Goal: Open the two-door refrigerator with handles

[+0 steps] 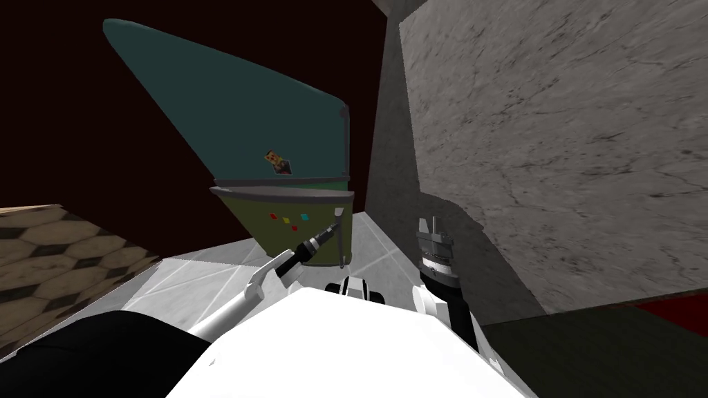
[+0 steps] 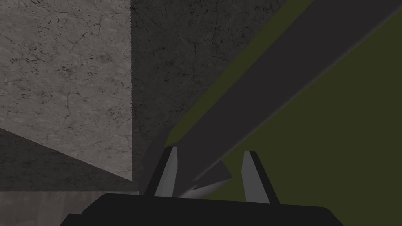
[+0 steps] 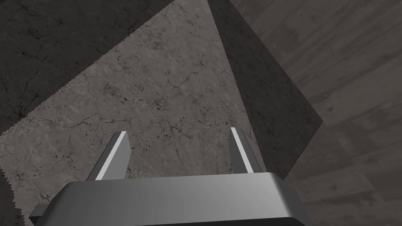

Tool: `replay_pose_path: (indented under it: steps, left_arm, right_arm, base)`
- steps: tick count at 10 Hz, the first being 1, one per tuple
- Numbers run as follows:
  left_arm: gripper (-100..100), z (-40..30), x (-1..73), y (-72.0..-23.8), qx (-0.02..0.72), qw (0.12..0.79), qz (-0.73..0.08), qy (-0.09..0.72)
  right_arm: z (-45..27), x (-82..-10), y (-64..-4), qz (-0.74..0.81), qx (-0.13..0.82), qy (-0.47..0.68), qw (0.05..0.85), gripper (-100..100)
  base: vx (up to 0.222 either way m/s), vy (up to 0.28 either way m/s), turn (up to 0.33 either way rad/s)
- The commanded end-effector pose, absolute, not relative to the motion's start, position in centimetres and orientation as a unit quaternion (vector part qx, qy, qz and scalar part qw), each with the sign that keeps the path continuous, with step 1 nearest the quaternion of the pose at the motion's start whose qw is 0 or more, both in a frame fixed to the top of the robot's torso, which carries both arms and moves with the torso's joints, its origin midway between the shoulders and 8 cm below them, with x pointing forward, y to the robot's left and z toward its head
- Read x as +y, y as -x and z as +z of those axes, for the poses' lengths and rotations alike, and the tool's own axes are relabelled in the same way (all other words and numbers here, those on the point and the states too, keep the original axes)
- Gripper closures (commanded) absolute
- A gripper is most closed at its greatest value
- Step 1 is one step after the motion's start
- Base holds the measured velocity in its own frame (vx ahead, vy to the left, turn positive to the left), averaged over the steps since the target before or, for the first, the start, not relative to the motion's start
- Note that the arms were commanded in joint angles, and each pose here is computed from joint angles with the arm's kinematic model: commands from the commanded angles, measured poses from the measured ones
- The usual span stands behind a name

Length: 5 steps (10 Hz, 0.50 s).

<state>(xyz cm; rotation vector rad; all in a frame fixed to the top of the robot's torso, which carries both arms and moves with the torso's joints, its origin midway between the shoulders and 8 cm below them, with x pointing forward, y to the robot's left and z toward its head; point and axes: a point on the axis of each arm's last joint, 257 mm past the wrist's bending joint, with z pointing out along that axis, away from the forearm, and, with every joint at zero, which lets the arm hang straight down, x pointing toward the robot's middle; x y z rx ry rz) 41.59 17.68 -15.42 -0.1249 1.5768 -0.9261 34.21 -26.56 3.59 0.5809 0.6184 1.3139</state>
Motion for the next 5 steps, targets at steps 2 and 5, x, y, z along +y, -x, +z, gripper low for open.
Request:
replay_pose_path:
  steps: [2, 5]
  left_arm:
    - [100, -18.1, 17.9, -43.1, 0.694, 0.590, -0.406, 0.073]
    - [100, -19.4, 19.6, -45.6, 0.703, 0.595, -0.384, 0.074]
  right_arm:
    - [3.6, -26.6, -34.2, 0.592, 0.279, -0.262, 0.710, 0]
    - [3.6, -26.6, -34.2, 0.592, 0.279, -0.262, 0.709, 0]
  base:
    - [-0.081, 0.054, -0.131]
    - [-0.211, 0.086, -0.107]
